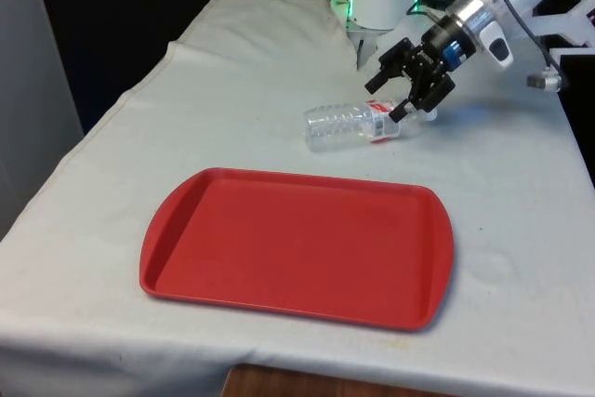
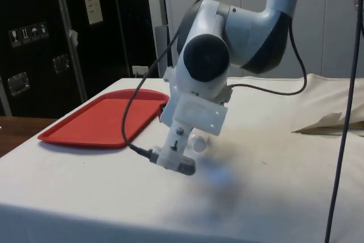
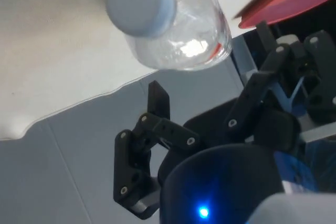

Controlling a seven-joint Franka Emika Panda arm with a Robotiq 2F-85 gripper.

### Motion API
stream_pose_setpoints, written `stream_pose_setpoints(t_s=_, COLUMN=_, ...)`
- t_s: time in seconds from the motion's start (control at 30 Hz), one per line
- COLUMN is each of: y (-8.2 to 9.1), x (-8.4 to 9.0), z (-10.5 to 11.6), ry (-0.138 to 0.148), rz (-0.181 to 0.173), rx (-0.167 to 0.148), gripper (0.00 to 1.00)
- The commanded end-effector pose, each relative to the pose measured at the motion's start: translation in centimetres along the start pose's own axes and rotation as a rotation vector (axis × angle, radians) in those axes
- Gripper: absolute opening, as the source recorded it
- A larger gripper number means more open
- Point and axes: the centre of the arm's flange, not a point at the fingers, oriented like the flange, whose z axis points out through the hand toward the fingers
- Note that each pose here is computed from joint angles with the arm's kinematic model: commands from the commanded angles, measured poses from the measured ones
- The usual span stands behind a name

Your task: Place the bottle upright on the tray.

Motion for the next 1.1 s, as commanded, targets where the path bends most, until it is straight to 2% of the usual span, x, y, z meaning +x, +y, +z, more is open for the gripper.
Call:
stream_pose_setpoints(t_s=0.0, y=0.2, x=0.2, z=0.1, ry=-0.012, rz=0.008, rx=-0.011, gripper=1.00)
stream_pose_setpoints(t_s=0.13, y=0.1, x=0.6, z=0.4, ry=-0.022, rz=0.011, rx=-0.009, gripper=1.00)
stream_pose_setpoints(t_s=0.17, y=0.0, x=0.7, z=0.5, ry=-0.016, rz=0.007, rx=-0.003, gripper=1.00)
stream_pose_setpoints(t_s=0.47, y=0.0, x=0.7, z=0.5, ry=-0.024, rz=0.008, rx=-0.002, gripper=1.00)
stream_pose_setpoints(t_s=0.67, y=0.1, x=1.4, z=0.9, ry=-0.019, rz=0.006, rx=-0.001, gripper=1.00)
stream_pose_setpoints(t_s=0.77, y=-0.1, x=1.6, z=1.1, ry=-0.015, rz=0.001, rx=0.010, gripper=1.00)
stream_pose_setpoints(t_s=0.93, y=0.1, x=2.0, z=1.4, ry=-0.010, rz=0.009, rx=0.005, gripper=1.00)
stream_pose_setpoints(t_s=1.03, y=0.0, x=2.2, z=1.5, ry=-0.010, rz=0.006, rx=0.016, gripper=1.00)
stream_pose_setpoints(t_s=1.07, y=0.1, x=2.2, z=1.5, ry=-0.009, rz=0.011, rx=0.008, gripper=1.00)
